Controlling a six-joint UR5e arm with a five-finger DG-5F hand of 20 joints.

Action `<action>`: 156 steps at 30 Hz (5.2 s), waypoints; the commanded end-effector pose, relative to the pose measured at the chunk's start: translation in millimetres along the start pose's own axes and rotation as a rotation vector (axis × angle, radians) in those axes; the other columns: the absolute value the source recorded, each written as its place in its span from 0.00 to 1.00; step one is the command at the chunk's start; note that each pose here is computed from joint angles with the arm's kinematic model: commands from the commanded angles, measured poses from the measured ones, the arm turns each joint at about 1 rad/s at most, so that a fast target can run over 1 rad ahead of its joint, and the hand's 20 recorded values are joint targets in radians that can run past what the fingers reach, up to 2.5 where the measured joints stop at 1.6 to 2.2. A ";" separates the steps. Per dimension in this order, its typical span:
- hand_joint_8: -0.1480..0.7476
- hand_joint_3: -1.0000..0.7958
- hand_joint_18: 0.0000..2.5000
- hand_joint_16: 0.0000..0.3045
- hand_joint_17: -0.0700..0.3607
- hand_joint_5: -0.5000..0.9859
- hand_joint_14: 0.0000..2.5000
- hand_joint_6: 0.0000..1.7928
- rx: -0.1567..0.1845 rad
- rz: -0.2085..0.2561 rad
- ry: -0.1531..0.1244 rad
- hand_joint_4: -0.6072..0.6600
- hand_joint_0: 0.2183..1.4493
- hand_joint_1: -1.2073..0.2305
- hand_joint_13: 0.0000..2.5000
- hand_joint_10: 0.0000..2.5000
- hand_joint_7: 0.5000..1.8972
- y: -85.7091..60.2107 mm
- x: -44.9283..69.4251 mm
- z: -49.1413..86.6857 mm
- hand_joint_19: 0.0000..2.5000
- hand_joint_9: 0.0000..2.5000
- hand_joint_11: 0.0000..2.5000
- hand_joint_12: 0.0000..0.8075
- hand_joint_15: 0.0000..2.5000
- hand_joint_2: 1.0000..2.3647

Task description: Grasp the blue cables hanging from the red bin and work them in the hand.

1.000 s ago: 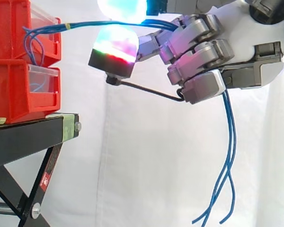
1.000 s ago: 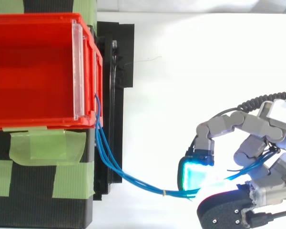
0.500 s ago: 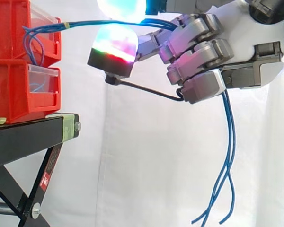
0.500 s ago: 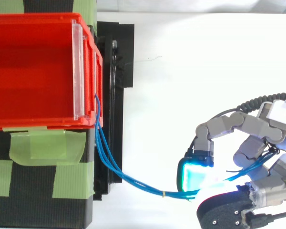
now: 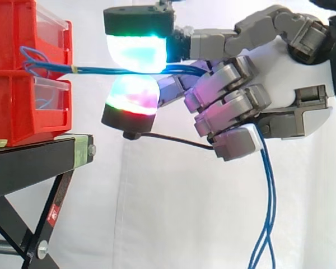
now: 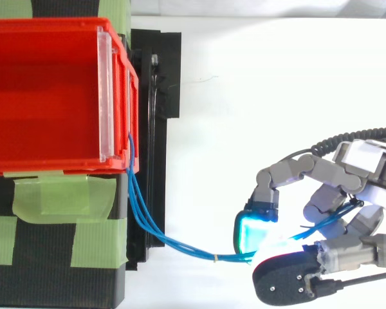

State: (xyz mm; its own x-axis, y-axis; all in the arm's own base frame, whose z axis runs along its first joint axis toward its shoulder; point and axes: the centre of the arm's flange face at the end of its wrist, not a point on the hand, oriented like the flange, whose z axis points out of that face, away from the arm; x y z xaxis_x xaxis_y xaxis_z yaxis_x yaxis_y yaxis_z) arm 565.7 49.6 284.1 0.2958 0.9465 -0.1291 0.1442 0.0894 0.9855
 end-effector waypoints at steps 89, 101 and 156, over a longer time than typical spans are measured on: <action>0.78 0.38 0.88 0.55 0.45 0.27 1.00 0.55 0.104 -0.042 0.411 0.59 0.59 0.39 0.69 1.00 0.45 -45.8 -32.7 29.6 0.36 0.63 1.00 0.80 0.85 0.02; 0.78 0.30 0.84 0.54 0.45 0.24 1.00 0.56 0.037 -0.133 0.374 0.59 0.58 0.38 0.66 1.00 0.43 -21.9 -52.3 49.6 0.38 0.57 1.00 0.80 0.85 0.02; 0.78 0.28 0.65 0.17 0.44 0.20 1.00 0.39 0.007 -0.181 0.225 0.62 0.51 0.38 0.49 1.00 0.48 -22.6 -100.4 66.7 0.43 0.33 1.00 0.76 0.88 0.01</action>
State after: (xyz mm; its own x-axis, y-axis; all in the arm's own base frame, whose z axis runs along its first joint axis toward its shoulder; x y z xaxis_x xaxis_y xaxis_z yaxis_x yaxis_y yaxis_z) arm 595.5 -68.1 267.5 0.0486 0.9615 -0.2705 0.1825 0.2577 0.9488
